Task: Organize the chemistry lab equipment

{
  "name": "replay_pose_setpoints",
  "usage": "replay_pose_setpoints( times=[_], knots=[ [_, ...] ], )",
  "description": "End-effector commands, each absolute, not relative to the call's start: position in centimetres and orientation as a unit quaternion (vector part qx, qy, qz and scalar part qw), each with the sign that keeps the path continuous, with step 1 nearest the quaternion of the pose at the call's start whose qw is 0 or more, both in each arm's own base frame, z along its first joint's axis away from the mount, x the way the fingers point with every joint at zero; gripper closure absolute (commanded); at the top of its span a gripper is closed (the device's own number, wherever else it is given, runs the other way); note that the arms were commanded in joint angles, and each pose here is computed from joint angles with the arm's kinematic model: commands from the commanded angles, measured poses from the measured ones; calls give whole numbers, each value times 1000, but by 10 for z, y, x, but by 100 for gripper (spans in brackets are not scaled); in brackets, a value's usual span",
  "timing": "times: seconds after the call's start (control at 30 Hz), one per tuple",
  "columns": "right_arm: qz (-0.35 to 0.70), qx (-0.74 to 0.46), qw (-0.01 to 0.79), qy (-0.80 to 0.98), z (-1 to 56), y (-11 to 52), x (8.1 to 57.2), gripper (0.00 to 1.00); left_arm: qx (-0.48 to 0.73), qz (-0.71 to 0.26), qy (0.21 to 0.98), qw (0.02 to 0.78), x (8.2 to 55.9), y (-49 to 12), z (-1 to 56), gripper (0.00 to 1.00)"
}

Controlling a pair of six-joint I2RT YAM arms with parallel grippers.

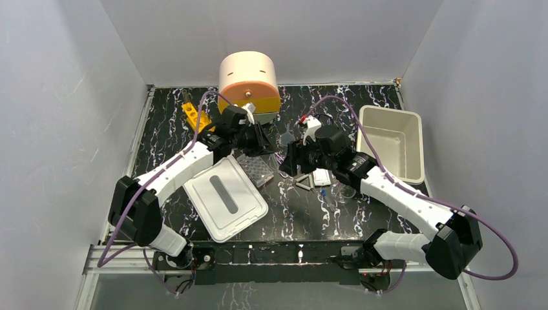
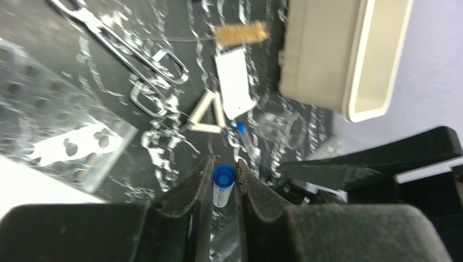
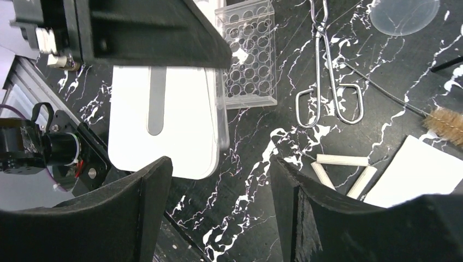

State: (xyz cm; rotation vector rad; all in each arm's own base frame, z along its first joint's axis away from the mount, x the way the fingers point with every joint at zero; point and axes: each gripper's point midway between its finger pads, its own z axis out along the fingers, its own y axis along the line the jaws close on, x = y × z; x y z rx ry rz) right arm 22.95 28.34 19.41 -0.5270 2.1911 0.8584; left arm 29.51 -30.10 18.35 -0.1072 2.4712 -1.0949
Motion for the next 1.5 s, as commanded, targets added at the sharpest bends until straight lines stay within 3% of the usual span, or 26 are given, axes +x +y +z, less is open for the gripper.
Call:
replay_pose_setpoints(
  times=[0.0,0.23,0.53,1.47],
  knots=[
    [337,-185,381,841,206,273,232,25,6,-272,896,350,323,-256,207,100],
    [333,-163,377,849,197,263,230,25,45,-153,867,472,359,-216,212,100],
    [311,-148,359,867,180,251,227,24,9,-88,839,537,389,-196,200,100],
    [253,-96,319,908,146,224,231,23,55,-94,839,534,401,-219,130,100]
  ],
)
